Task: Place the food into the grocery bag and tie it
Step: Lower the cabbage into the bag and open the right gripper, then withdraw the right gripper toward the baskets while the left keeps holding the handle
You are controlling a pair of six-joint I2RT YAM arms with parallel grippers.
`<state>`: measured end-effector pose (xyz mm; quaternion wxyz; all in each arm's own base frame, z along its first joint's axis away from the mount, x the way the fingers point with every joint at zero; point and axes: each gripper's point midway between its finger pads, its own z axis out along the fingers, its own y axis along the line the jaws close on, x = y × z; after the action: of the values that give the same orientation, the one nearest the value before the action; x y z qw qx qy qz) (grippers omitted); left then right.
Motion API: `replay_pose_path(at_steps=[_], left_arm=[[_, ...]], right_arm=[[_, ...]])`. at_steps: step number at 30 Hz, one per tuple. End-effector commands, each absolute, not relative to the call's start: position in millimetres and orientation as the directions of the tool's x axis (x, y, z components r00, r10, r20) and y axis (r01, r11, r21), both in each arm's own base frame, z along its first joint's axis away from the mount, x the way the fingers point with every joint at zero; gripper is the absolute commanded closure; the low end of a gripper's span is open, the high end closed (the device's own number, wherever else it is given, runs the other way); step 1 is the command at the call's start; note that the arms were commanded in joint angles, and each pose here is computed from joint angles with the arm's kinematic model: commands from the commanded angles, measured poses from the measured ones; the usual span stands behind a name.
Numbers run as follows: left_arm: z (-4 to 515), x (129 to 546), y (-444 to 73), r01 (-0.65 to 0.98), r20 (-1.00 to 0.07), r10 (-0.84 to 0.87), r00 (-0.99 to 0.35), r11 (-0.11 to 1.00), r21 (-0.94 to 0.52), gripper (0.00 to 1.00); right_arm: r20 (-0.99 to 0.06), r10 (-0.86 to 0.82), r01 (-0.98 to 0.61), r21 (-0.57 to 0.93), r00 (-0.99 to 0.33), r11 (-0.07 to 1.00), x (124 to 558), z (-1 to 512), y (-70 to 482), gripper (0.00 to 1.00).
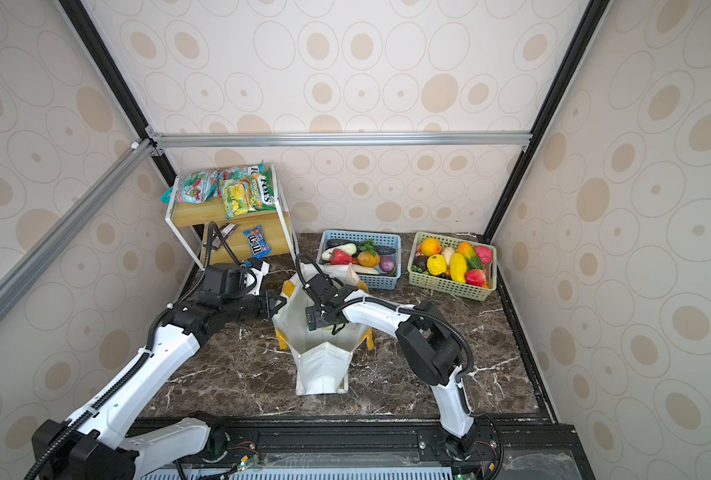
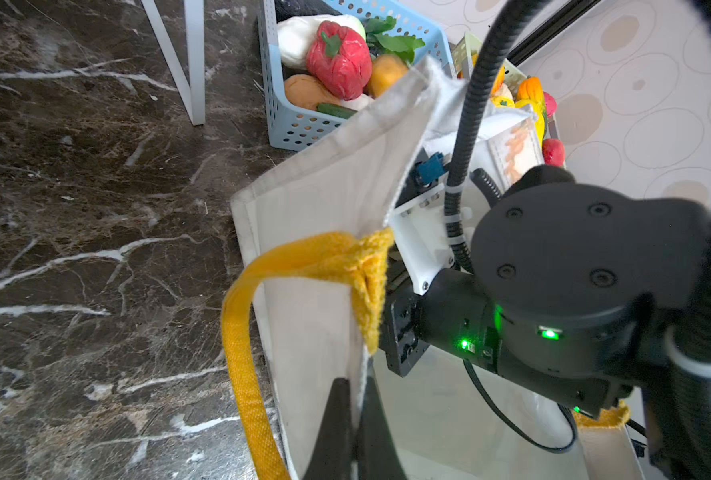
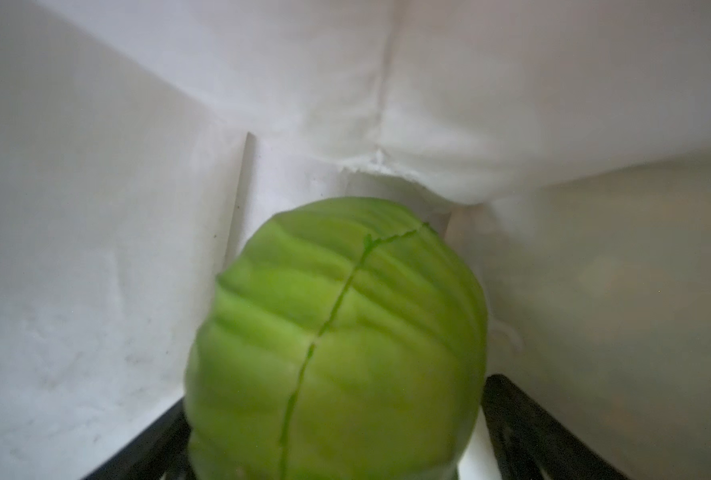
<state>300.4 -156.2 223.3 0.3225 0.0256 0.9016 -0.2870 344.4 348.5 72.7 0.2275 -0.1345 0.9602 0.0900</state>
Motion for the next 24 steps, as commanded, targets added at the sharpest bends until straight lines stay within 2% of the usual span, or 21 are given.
replay_pose_path(at_steps=[1,24], left_arm=[[235.1,303.5,-154.0,0.242,-0.628,-0.162,-0.761,0.828,-0.507,1.0],[218.8,309.4,-155.9,0.219,-0.6,-0.164,-0.783,0.83,-0.512,1.0]], right_arm=[[-0.489,-0.231,-0.335,0.137,-0.841,0.932,341.7,108.3,340.2,0.0],[-0.644,-0.21,-0.486,0.286,-0.736,0.826,325.5,253.4,346.8,0.0]])
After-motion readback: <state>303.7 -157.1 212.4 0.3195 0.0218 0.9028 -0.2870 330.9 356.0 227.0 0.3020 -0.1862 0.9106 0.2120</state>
